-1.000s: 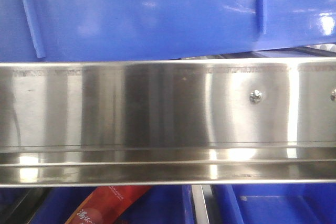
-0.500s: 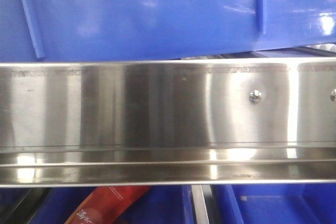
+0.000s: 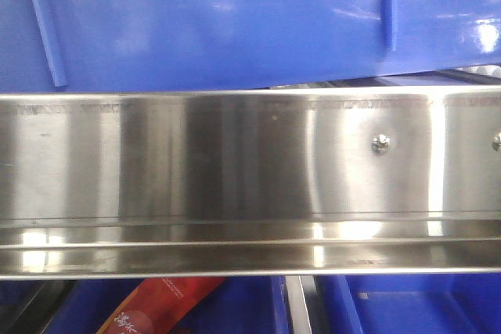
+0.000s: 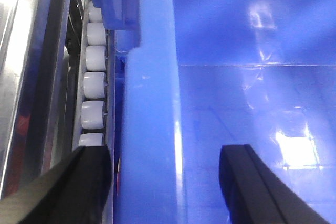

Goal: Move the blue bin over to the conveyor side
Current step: 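Lift the blue bin with both grippers off the roller shelf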

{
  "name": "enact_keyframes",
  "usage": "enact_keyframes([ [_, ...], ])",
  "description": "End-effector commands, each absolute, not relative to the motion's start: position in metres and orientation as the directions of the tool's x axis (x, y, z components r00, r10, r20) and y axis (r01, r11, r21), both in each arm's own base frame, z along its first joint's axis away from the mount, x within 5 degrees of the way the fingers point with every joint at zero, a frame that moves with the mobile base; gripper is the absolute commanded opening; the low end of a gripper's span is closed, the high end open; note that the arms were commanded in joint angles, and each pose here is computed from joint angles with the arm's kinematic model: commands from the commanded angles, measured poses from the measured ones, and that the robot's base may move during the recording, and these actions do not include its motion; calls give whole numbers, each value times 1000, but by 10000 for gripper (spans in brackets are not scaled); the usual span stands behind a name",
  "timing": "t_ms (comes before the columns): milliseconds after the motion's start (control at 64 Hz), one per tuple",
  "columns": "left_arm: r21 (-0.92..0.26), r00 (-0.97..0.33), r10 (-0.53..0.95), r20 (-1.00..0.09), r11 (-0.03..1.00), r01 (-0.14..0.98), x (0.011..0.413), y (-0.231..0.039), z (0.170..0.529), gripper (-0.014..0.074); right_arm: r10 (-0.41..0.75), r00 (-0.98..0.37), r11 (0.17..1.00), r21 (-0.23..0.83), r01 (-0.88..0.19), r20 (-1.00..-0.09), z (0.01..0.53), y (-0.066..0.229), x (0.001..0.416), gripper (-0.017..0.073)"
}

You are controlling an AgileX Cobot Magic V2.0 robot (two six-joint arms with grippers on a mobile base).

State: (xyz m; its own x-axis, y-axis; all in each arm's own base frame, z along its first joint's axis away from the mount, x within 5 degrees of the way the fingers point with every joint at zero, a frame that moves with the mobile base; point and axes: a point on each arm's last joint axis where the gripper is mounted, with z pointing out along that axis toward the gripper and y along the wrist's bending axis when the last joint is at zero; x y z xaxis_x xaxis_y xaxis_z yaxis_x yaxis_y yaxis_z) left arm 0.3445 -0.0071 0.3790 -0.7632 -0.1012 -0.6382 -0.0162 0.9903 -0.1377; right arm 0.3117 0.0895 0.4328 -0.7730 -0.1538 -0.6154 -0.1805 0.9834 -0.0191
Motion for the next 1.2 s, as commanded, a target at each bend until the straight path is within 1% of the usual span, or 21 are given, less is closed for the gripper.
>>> enact_keyframes([
  [0,-146,-753,-110,-649,989,-19,345,-7,382,347,-162,-765,983,-38,-177,-624,433,87,313,-79],
  [109,-146,-753,-110,-649,989,-18,345,-7,382,343,-162,-765,983,-38,-177,-624,433,87,313,-79],
  [266,-144,-753,-109,-649,989,-19,345,-7,382,273,-162,-765,983,-38,-177,-624,433,87,313,-79],
  [312,-140,-753,-106,-650,990,-19,345,-7,382,234,-162,-765,983,-38,-177,-624,433,87,313,-79],
  [391,-138,-753,-105,-650,990,-19,345,-6,382,120,-162,-765,983,-38,-177,-624,433,87,313,-79],
  [516,-139,-751,-106,-652,990,-19,345,-6,382,-35,-161,-765,983,-35,-178,-624,433,87,313,-79],
  [609,-139,-751,-106,-652,990,-19,345,-6,382,-13,-161,-765,983,-35,-178,-624,433,87,313,-79],
  [1094,-138,-759,-105,-642,990,-19,344,-7,381,-18,-147,-768,985,-24,-169,-624,433,88,312,-79],
  [1188,-139,-745,-105,-659,990,-17,339,-7,388,-18,-146,-765,985,-23,-169,-627,435,87,311,-79],
])
